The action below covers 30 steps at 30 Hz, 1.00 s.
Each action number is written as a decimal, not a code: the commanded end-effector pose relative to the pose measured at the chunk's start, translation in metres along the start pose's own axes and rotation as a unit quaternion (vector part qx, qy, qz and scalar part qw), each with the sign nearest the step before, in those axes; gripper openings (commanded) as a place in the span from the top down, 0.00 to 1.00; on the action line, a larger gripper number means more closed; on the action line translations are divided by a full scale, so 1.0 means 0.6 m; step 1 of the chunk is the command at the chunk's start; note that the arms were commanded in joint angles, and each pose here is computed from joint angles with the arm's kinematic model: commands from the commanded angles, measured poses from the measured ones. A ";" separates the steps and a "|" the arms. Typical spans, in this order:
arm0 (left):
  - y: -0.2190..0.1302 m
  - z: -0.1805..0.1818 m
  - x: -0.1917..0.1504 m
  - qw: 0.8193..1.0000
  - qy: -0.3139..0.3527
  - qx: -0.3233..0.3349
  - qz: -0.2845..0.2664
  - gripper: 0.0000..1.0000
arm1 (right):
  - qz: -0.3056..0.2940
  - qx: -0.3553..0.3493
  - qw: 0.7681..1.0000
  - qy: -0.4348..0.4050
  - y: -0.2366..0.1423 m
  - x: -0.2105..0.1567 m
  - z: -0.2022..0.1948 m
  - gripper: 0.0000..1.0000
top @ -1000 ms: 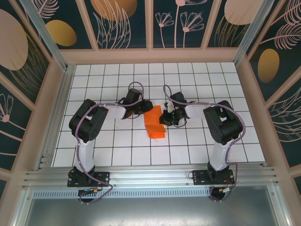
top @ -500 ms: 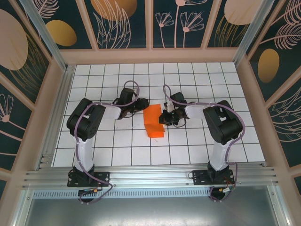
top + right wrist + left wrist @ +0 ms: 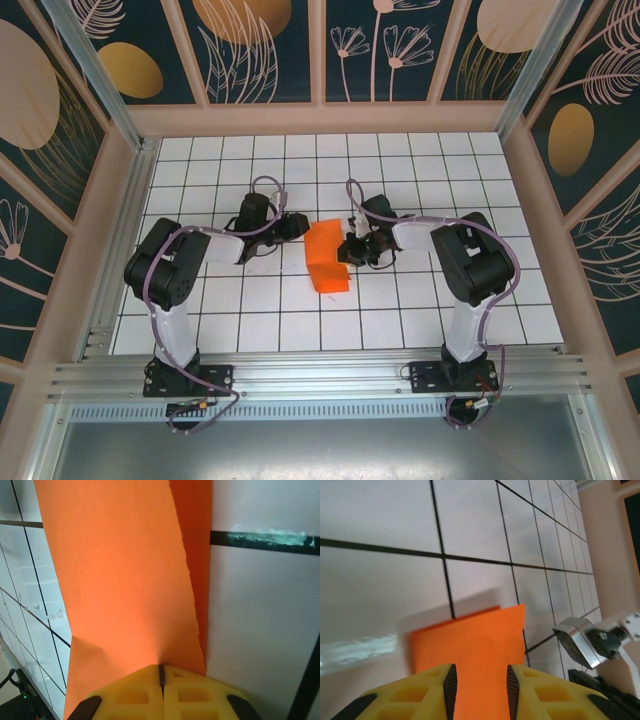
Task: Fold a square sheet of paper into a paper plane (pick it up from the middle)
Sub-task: First fold the square sheet of paper in half at the center of the table, then first fold in half a square sheet of paper at the center of the table.
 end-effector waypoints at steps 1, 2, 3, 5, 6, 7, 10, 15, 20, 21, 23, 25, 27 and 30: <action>0.005 -0.031 -0.022 0.999 0.012 -0.037 0.023 0.66 | 0.077 -0.166 0.981 0.069 0.041 -0.073 -0.114 0.94; 0.010 -0.026 -0.028 0.999 0.007 -0.030 0.030 0.67 | 0.074 -0.166 0.981 0.066 0.041 -0.069 -0.112 0.94; 0.016 -0.019 -0.032 0.999 0.001 -0.023 0.035 0.67 | 0.072 -0.165 0.982 0.064 0.040 -0.065 -0.111 0.94; 0.024 0.000 -0.033 0.999 -0.008 0.005 0.033 0.69 | 0.065 -0.158 0.984 0.052 0.039 -0.052 -0.108 0.94; 0.029 0.007 -0.033 0.999 -0.008 0.020 0.035 0.70 | 0.060 -0.152 0.986 0.044 0.039 -0.044 -0.107 0.94; 0.033 0.012 -0.032 0.999 -0.009 0.031 0.037 0.70 | 0.057 -0.141 0.988 0.034 0.039 -0.036 -0.103 0.94; 0.047 0.026 -0.028 0.997 -0.012 0.056 0.043 0.71 | 0.048 -0.104 0.993 -0.006 0.034 -0.011 -0.089 0.94; 0.056 0.052 -0.028 0.994 -0.027 0.095 0.046 0.73 | 0.023 -0.068 0.996 -0.050 0.011 0.018 -0.065 0.92; 0.055 0.075 -0.042 0.990 -0.048 0.120 0.055 0.74 | -0.035 -0.028 0.996 -0.082 -0.044 0.050 -0.002 0.89; 0.053 0.075 -0.045 0.990 -0.050 0.118 0.057 0.75 | -0.045 -0.017 0.995 -0.088 -0.054 0.055 0.014 0.88; 0.046 0.071 -0.046 0.991 -0.047 0.114 0.056 0.74 | -0.057 -0.014 0.994 -0.094 -0.069 0.061 0.038 0.86; 0.039 0.057 -0.043 0.992 -0.041 0.101 0.055 0.74 | -0.064 -0.014 0.993 -0.094 -0.076 0.064 0.056 0.86; 0.035 0.043 -0.040 0.994 -0.035 0.086 0.058 0.72 | -0.071 -0.012 0.993 -0.091 -0.079 0.064 0.070 0.86; 0.031 0.024 -0.035 0.996 -0.031 0.062 0.063 0.70 | -0.067 -0.004 0.994 -0.091 -0.071 0.061 0.092 0.86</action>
Point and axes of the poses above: each hand's point on the last joint's axis, 136 mm out from that joint toward the fingers, its own y axis out along the fingers, its own z axis along the line the jaws close on, x = y × z, the point moved 8 cm from there along -y, back along the fingers, and after that the axes turned 6 degrees about -y, right-handed, at the moved point
